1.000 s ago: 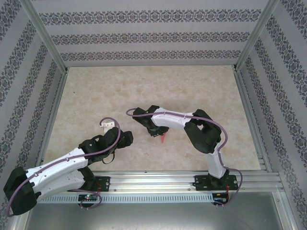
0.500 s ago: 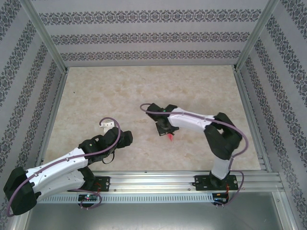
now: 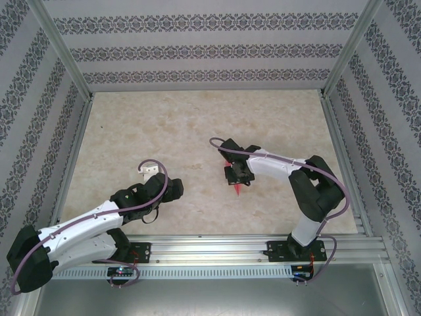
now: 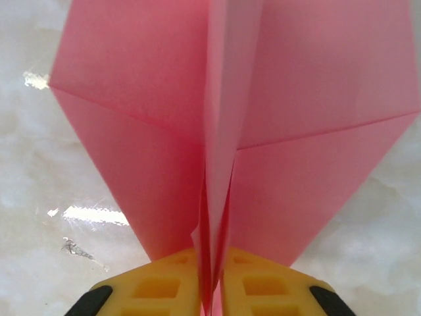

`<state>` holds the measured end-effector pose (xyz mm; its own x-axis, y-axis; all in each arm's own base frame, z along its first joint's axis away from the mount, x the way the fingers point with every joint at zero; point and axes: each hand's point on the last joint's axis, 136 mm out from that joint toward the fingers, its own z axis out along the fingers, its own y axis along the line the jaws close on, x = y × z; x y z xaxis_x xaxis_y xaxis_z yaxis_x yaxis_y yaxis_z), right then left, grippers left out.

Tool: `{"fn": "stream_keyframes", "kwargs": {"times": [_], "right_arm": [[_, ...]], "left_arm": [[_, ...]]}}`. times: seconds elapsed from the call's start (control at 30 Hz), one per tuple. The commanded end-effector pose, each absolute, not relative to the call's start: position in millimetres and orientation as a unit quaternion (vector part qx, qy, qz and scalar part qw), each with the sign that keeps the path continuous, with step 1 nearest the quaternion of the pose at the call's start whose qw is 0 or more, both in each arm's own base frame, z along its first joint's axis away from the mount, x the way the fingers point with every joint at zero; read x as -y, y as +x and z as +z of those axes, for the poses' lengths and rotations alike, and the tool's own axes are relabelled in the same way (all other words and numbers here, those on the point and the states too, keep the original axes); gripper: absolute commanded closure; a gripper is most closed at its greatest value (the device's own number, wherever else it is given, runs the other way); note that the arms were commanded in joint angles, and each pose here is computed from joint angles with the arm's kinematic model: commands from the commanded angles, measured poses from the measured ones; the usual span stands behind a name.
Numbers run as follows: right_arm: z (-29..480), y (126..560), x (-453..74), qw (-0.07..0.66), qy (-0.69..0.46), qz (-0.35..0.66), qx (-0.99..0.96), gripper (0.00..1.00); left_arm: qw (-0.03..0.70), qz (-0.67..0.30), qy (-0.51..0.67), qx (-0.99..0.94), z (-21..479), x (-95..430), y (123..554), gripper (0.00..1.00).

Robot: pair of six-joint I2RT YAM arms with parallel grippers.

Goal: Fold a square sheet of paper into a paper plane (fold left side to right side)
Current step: Pick up the paper plane at the center of the table, then place the paper plane at the top-center of the table.

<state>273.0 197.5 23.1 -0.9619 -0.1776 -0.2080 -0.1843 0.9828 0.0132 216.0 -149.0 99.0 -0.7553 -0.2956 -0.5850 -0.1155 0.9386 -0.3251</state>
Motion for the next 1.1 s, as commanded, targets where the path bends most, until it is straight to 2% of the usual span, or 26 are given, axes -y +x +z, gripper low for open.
{"fn": "stream_keyframes", "kwargs": {"times": [0.0, 0.37, 0.47, 0.53, 0.6, 0.87, 1.07], "right_arm": [[16.2, 273.6, -196.5, 0.093, -0.085, 0.024, -0.992, 0.82], [5.2, 270.2, -181.5, 0.074, -0.072, -0.006, -0.995, 0.82], [4.9, 272.5, -186.0, 0.069, -0.079, 0.006, -0.995, 0.85], [8.9, 278.0, -187.6, 0.07, -0.081, 0.009, -0.994, 0.91], [16.6, 288.7, -186.8, 0.077, -0.083, 0.006, -0.994, 0.95], [46.2, 364.9, -179.1, 0.11, -0.069, -0.012, -0.992, 0.94], [44.8, 417.8, -182.6, 0.115, -0.047, -0.011, -0.992, 0.94]], "left_arm": [[0.335, -0.134, -0.122, -0.925, 107.1, 147.8, 219.3, 0.0], [0.333, -0.132, -0.118, -0.926, 107.3, 147.0, 218.1, 0.0], [0.344, -0.134, -0.108, -0.923, 115.5, 146.4, 219.1, 0.0], [0.354, -0.134, -0.102, -0.92, 125.0, 144.9, 220.0, 0.0], [0.359, -0.13, -0.098, -0.919, 131.9, 142.0, 219.5, 0.0], [0.363, -0.126, -0.092, -0.918, 139.8, 138.2, 217.7, 0.0], [0.361, -0.124, -0.093, -0.92, 136.3, 137.1, 216.7, 0.0]]}}
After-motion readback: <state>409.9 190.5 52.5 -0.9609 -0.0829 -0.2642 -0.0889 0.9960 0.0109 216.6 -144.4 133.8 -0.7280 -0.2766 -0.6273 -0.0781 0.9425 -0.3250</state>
